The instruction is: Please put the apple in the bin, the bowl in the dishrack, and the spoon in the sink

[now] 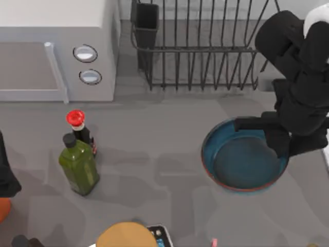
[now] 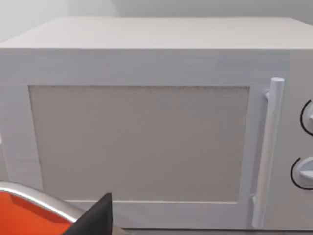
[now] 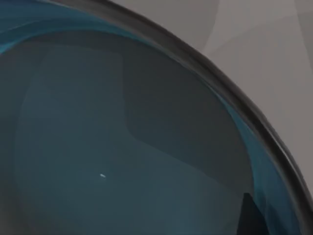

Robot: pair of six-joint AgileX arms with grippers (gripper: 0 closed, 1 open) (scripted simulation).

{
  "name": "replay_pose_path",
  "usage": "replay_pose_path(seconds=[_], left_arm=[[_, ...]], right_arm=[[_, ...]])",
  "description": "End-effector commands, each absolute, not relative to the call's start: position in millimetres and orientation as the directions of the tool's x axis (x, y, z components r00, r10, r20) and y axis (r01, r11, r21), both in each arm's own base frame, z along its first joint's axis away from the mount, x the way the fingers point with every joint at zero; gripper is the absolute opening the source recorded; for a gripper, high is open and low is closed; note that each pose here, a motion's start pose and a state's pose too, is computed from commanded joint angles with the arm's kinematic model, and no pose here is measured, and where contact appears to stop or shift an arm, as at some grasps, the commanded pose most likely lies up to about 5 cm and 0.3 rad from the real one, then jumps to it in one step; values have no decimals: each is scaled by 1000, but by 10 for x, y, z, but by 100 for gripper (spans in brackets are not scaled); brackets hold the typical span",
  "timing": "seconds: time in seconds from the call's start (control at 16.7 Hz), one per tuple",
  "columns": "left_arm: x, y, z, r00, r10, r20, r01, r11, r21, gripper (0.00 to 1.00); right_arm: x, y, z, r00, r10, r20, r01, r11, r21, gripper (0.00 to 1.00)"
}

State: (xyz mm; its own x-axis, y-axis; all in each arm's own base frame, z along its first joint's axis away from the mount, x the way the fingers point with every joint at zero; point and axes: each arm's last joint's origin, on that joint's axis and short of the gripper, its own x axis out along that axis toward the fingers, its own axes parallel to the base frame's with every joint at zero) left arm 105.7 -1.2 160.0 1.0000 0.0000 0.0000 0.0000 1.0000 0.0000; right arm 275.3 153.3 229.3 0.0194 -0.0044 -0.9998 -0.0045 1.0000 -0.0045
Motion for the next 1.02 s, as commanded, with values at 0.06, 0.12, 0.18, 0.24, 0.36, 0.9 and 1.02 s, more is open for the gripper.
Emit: replay_pose_path(seconds=[0.06,0.12,0.18,0.24,0.36,0.9,1.02], left_arm=[[1057,-12,1600,1000,0,0,0,1000,0,100],[1057,-12,1600,1000,0,0,0,1000,0,100],[1057,-12,1600,1000,0,0,0,1000,0,100],[1057,-12,1600,1000,0,0,0,1000,0,100],[1057,-12,1600,1000,0,0,0,1000,0,100],[1057,-12,1600,1000,0,0,0,1000,0,100],[1057,-12,1600,1000,0,0,0,1000,0,100]], right_arm=[[2755,1572,2314,54,-9,-999,-26,1000,-10,0],[2757,1630,2347,106,-14,-994,-56,998,-20,0],[2758,1702,2392,174,-18,-985,-91,995,-34,0],[2758,1788,2449,254,-18,-967,-126,991,-52,0],[2742,1990,2610,444,-4,-896,-188,977,-97,0],[2139,2661,3847,988,48,-148,-63,993,-95,0],[1965,2663,4047,998,16,-55,-18,999,-43,0]])
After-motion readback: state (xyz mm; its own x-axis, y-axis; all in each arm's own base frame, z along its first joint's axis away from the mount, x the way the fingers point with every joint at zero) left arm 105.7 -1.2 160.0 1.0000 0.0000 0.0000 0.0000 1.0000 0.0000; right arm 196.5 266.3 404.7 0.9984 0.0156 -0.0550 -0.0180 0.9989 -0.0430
